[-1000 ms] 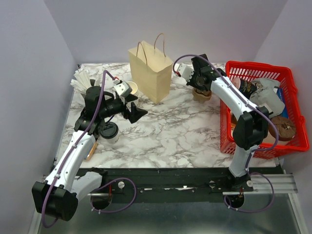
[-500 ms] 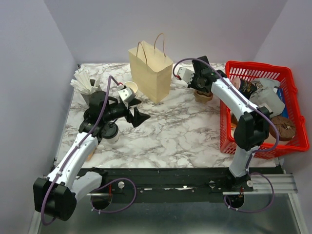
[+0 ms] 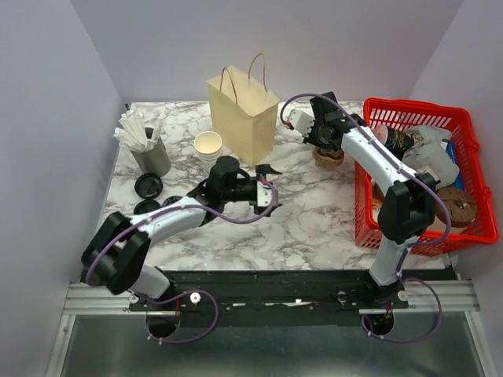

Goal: Pack the takeout coffee

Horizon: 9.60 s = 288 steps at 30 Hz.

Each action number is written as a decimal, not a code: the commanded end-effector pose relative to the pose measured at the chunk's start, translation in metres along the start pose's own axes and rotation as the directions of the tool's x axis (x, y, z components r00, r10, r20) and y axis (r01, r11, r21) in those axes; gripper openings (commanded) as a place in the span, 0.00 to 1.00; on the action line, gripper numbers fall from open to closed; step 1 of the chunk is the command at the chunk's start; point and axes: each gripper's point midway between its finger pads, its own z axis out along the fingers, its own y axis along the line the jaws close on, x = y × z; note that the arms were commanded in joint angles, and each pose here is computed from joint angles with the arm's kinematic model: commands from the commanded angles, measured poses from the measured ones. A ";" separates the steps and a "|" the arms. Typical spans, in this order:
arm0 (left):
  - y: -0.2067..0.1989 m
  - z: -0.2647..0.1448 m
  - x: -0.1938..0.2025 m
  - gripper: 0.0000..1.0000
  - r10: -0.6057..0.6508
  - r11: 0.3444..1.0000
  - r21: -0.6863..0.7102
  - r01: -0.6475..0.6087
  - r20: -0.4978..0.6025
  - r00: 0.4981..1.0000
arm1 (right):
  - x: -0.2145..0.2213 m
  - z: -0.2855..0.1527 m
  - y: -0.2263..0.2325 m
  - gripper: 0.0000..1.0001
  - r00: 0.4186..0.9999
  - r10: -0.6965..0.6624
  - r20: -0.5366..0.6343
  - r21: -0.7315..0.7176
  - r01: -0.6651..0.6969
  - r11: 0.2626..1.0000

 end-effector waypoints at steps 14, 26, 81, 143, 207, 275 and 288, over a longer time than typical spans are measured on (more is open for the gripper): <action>0.069 0.142 0.018 0.99 0.508 0.858 -0.131 -0.496 0.077 0.858 | 0.008 -0.020 0.023 0.01 0.991 0.135 -0.012 -0.091 -0.135 0.987; 0.052 0.186 0.051 0.99 0.465 0.885 -0.053 -0.463 0.032 0.885 | 0.007 -0.029 0.018 0.01 0.987 0.159 0.006 -0.064 -0.158 0.985; -0.013 0.152 0.014 0.99 0.190 0.972 0.106 -0.209 0.166 0.968 | 0.024 -0.019 0.060 0.01 0.996 0.081 -0.036 -0.205 -0.087 0.975; -0.010 -0.103 0.006 0.99 -0.427 0.846 -0.392 0.362 -0.090 0.900 | 0.014 0.001 0.165 0.63 0.752 0.504 -0.425 -0.331 -0.647 0.687; 0.050 0.016 0.040 0.98 -0.860 0.344 -0.209 0.916 0.321 0.396 | -0.025 -0.061 0.155 0.01 0.905 0.423 -0.048 -0.666 -0.345 0.662; 0.034 0.037 0.045 0.88 -0.822 0.556 0.066 0.829 0.187 0.537 | -0.031 -0.090 0.161 0.01 0.867 0.492 -0.080 -0.816 -0.340 0.467; 0.031 0.042 0.057 0.86 -0.816 0.564 0.088 0.821 0.208 0.539 | -0.032 -0.110 0.150 0.01 0.860 0.506 -0.066 -0.836 -0.324 0.442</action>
